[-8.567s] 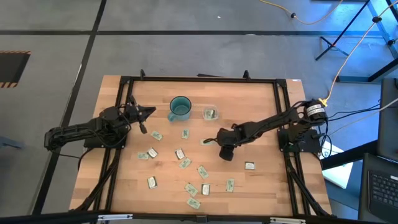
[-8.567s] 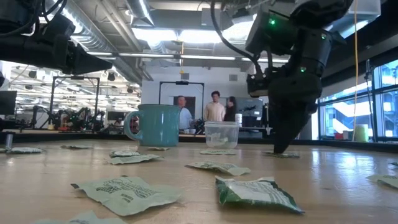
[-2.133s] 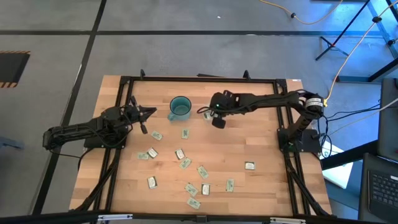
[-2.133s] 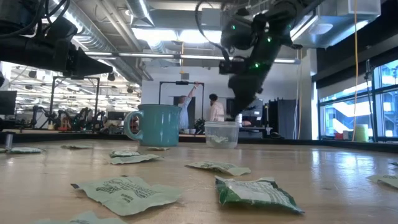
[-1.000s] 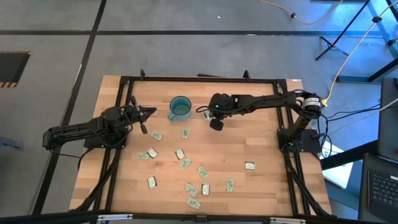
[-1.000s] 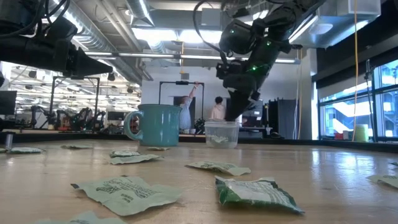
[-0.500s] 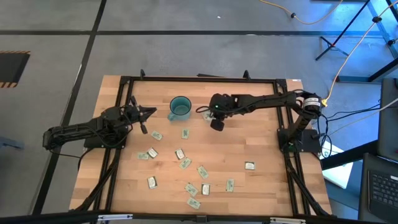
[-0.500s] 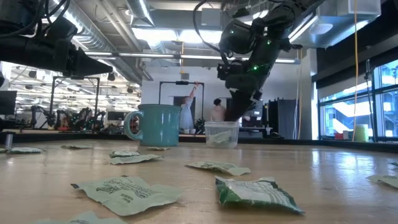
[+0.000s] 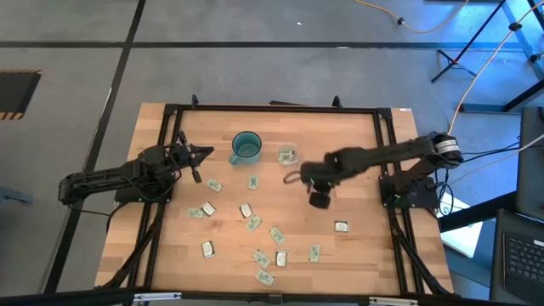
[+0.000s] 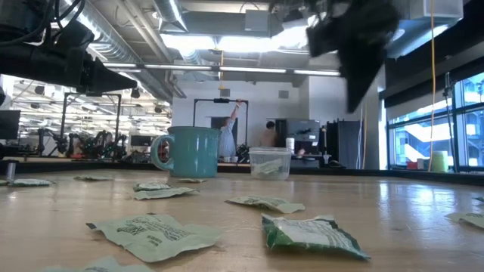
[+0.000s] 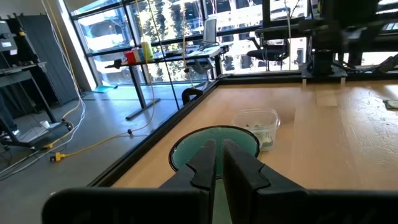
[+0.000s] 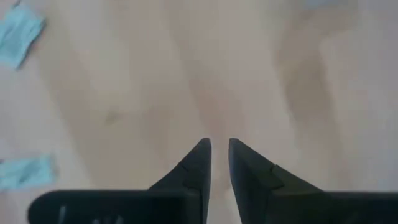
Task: Pick and place items into bin
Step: Put the green stevia packet into the transparent bin
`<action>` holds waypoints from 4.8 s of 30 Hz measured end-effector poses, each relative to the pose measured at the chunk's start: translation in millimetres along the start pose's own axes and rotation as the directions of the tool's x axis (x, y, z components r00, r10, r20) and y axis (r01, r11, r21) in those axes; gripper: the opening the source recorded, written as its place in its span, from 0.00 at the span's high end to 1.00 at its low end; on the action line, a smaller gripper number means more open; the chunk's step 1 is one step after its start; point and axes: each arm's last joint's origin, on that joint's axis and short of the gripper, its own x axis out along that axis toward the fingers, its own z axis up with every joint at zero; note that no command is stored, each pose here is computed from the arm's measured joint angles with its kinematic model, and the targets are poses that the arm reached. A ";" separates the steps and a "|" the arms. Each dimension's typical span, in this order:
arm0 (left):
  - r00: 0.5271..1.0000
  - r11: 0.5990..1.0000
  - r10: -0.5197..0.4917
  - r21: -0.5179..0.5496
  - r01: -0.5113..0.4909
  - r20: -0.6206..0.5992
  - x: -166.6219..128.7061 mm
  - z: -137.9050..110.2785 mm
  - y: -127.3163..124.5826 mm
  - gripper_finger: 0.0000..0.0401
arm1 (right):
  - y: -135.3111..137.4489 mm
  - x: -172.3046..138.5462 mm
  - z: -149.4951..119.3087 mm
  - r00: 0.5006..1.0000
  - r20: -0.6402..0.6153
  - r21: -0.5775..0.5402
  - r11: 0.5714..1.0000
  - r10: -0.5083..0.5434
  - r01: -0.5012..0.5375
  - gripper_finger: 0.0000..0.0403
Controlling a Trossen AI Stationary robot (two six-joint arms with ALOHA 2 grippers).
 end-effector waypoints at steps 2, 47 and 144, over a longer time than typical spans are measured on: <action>1.000 1.000 0.000 0.000 0.000 0.000 0.0 0.0 0.0 0.95 | 15.1 -2.9 -12.7 0.999 -0.034 -0.001 1.000 -0.005 0.005 0.85; 1.000 1.000 -0.002 0.000 0.002 0.001 0.0 0.0 -0.1 0.95 | 71.4 68.1 -99.0 0.984 -0.153 0.383 0.923 0.094 -0.029 0.65; 1.000 1.000 0.001 0.000 -0.001 0.000 0.0 0.0 0.0 0.95 | -70.7 94.4 96.5 0.908 0.369 -0.020 0.975 -0.201 0.223 0.87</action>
